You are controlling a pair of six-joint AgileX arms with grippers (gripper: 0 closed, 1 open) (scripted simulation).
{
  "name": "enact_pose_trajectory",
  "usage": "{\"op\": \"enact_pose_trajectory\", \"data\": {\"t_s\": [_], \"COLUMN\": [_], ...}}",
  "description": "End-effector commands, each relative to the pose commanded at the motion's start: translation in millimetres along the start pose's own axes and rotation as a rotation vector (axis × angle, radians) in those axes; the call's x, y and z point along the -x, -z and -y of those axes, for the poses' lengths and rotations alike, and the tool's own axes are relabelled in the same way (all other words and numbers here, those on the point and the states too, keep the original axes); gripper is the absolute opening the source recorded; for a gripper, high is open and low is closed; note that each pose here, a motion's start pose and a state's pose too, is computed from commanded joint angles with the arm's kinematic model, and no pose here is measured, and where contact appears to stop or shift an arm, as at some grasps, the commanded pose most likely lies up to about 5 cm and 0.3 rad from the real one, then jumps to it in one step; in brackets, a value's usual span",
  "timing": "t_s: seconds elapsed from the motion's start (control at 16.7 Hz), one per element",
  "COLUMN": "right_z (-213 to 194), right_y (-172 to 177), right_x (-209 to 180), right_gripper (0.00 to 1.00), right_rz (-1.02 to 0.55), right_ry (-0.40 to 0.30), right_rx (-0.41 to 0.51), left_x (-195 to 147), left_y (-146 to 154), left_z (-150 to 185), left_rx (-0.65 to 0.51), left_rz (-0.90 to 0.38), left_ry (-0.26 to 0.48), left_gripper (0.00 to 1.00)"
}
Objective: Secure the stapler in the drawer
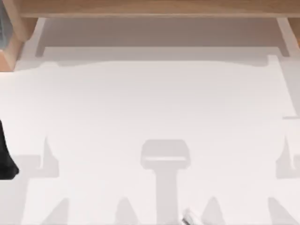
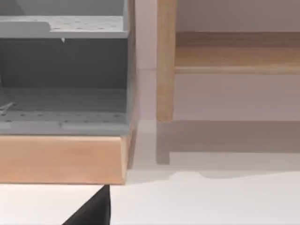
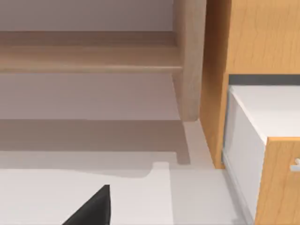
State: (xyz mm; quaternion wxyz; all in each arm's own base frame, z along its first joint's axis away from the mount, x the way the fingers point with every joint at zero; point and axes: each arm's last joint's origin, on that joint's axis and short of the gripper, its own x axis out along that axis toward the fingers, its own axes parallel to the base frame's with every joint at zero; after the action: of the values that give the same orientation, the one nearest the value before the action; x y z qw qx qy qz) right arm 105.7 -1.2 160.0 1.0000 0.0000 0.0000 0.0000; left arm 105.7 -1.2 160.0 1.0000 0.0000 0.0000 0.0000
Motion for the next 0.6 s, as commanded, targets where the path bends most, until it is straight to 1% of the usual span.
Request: {"op": "enact_pose_trajectory", "data": {"t_s": [0.12, 0.24, 0.42, 0.6], "right_z": [0.0, -2.4, -11.6, -28.0], "right_y": [0.0, -2.8, -13.6, -27.0], "right_x": [0.0, -0.6, -4.3, -14.6], "right_gripper": [1.0, 1.0, 1.0, 1.0], "right_rz": [0.0, -0.03, -0.147, -0.352], "right_ry": [0.0, -0.024, -0.105, -0.215], "right_rx": [0.0, -0.002, -0.018, -0.022], "left_x": [0.0, 0.0, 0.0, 0.0], "left_y": [0.0, 0.0, 0.0, 0.0], "left_z": [0.0, 0.0, 0.0, 0.0], "left_rx": [0.0, 0.0, 0.0, 0.0], "left_rz": [0.0, 0.0, 0.0, 0.0], "left_ry": [0.0, 0.0, 0.0, 0.0], "left_gripper": [1.0, 1.0, 1.0, 1.0]}}
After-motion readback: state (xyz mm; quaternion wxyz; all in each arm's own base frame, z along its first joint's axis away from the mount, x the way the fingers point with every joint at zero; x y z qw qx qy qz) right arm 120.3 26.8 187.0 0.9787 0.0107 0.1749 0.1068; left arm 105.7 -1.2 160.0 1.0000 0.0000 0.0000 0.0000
